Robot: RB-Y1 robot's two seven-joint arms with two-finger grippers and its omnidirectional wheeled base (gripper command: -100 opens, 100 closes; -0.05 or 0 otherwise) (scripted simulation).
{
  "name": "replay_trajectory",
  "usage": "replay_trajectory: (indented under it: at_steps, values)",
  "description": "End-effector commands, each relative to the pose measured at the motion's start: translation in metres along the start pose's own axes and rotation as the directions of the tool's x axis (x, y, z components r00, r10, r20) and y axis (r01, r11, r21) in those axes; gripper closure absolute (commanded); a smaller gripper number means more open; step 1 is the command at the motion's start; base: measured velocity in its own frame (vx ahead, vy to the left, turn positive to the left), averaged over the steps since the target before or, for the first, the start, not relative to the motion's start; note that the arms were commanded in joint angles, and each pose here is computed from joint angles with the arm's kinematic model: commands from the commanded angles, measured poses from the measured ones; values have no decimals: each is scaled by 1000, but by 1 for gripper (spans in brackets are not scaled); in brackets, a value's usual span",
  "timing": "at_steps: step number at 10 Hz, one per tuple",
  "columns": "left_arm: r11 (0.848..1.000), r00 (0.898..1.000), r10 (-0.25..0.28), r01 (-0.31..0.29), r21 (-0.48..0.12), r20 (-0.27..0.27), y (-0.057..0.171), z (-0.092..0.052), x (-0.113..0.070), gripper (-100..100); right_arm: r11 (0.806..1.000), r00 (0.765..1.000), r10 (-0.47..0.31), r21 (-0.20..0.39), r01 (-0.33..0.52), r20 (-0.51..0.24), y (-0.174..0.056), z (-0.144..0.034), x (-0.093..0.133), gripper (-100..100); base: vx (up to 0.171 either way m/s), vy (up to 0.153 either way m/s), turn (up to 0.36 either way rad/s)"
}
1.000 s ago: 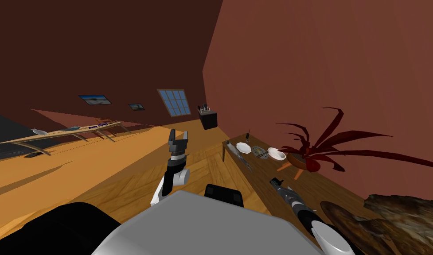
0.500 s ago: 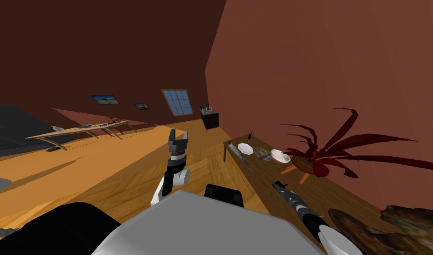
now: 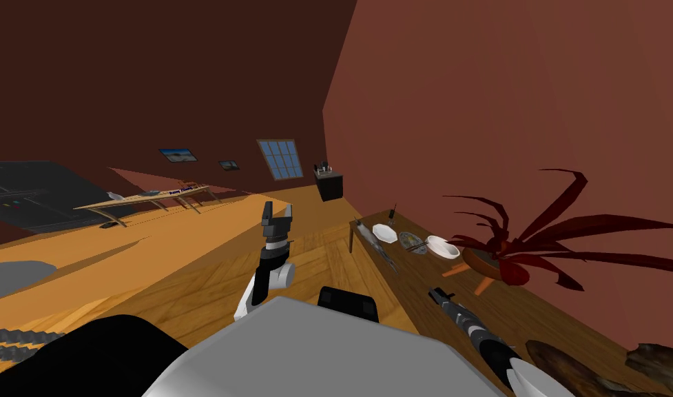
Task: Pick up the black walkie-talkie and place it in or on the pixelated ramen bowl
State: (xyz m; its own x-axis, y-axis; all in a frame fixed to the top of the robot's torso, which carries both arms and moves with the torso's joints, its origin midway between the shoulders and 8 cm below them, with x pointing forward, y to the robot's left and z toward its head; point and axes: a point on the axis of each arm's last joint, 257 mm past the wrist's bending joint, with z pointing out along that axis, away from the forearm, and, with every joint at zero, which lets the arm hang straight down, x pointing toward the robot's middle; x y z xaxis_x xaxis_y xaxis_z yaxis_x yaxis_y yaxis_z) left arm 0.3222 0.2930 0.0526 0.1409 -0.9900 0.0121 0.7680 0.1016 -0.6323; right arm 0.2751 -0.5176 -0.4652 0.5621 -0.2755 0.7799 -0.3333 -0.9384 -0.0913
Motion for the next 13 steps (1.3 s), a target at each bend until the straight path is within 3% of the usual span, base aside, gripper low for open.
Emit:
replay_trajectory:
  at_steps: [1, 5, 6, 7, 9, 10, 13]
  values:
    - [1000, 1000, 0, 0, 0, 0, 0, 0, 0, 0, 999, 999, 46, -4, -46, 16, 8, -2, -4, -100, 11, -2, 120]
    - [1000, 1000, 0, 0, 0, 0, 0, 0, 0, 0, 996, 996, 91, -12, -90, 27, 18, -3, -6, -100, 9, -1, 50]
    - [1000, 1000, 0, 0, 0, 0, 0, 0, 0, 0, 996, 995, 93, -11, -93, 28, 18, -3, -6, 0, 0, 0, 0]
    - [1000, 1000, 0, 0, 0, 0, 0, 0, 0, 0, 996, 995, 93, -12, -93, 27, 10, 3, -11, -100, 24, -37, 0]
    - [1000, 1000, 0, 0, 0, 0, 0, 0, 0, 0, 996, 995, 94, -11, -94, 27, 7, 4, -12, -100, 27, -70, 8]
    - [1000, 1000, 0, 0, 0, 0, 0, 0, 0, 0, 996, 995, 93, -11, -93, 27, 7, 5, -12, 100, 3, -8, 1]
    - [1000, 1000, 0, 0, 0, 0, 0, 0, 0, 0, 996, 995, 91, -12, -91, 27, 7, 5, -12, 100, 0, 0, 0]
